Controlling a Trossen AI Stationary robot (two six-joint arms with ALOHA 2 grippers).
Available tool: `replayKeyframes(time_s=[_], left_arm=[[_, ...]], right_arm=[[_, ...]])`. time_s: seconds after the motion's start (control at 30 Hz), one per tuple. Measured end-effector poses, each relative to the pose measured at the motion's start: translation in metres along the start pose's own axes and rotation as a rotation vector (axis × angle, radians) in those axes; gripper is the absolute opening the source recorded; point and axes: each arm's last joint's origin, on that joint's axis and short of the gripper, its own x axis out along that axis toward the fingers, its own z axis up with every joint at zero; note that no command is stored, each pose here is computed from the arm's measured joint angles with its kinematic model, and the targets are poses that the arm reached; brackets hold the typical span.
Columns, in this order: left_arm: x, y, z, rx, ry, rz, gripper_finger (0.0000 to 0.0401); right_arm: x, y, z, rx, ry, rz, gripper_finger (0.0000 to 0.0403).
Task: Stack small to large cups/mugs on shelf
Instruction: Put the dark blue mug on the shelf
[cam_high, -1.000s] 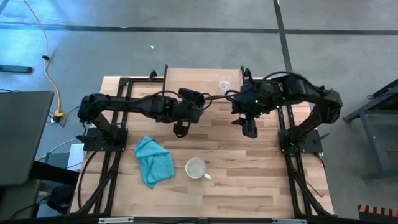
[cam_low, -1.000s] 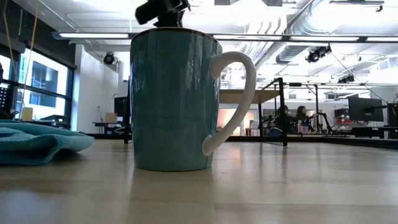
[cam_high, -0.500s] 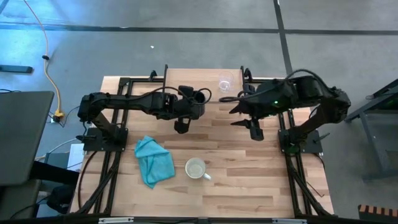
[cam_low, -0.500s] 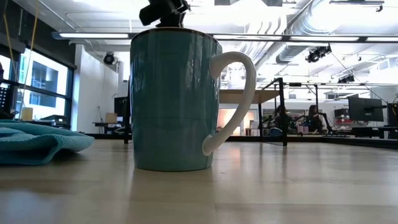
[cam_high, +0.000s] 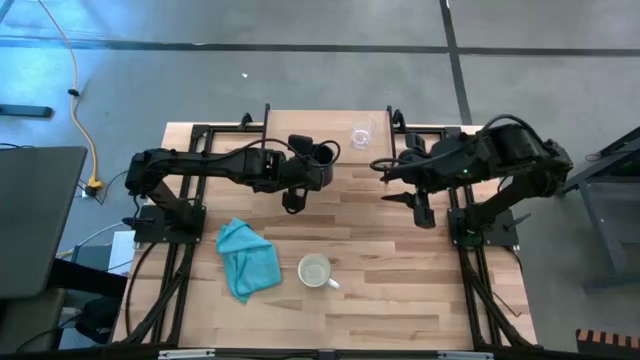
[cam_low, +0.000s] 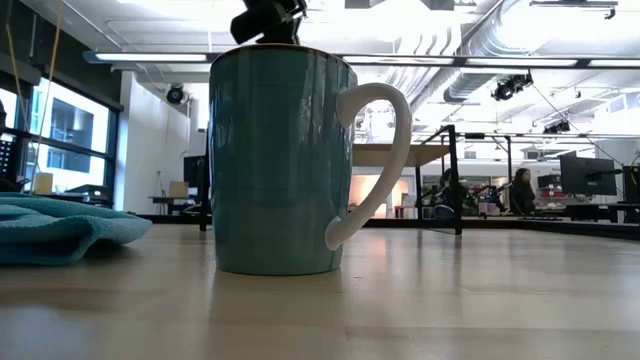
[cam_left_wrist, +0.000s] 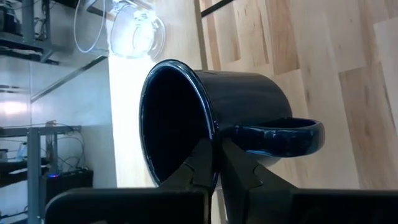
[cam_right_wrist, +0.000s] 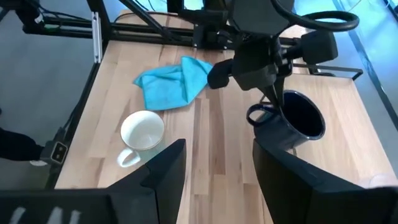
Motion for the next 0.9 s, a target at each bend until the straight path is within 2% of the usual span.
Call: replayKeyframes(time_s=[0.43,0.9], left_arm=[[0.0004,0.0025,0.001,0.012,0.005,0.049,0.0001],[-0.0007,-0.0022,0.002,0.023,-0.025,-0.026,0.0001]], right_arm=[[-0.0011,0.0044,-0.0022,-0.005,0.015,-0.02,0.0179],[-0.0011,0.0041,-0.0028,-0.002,0.021,-0.021,0.0179]])
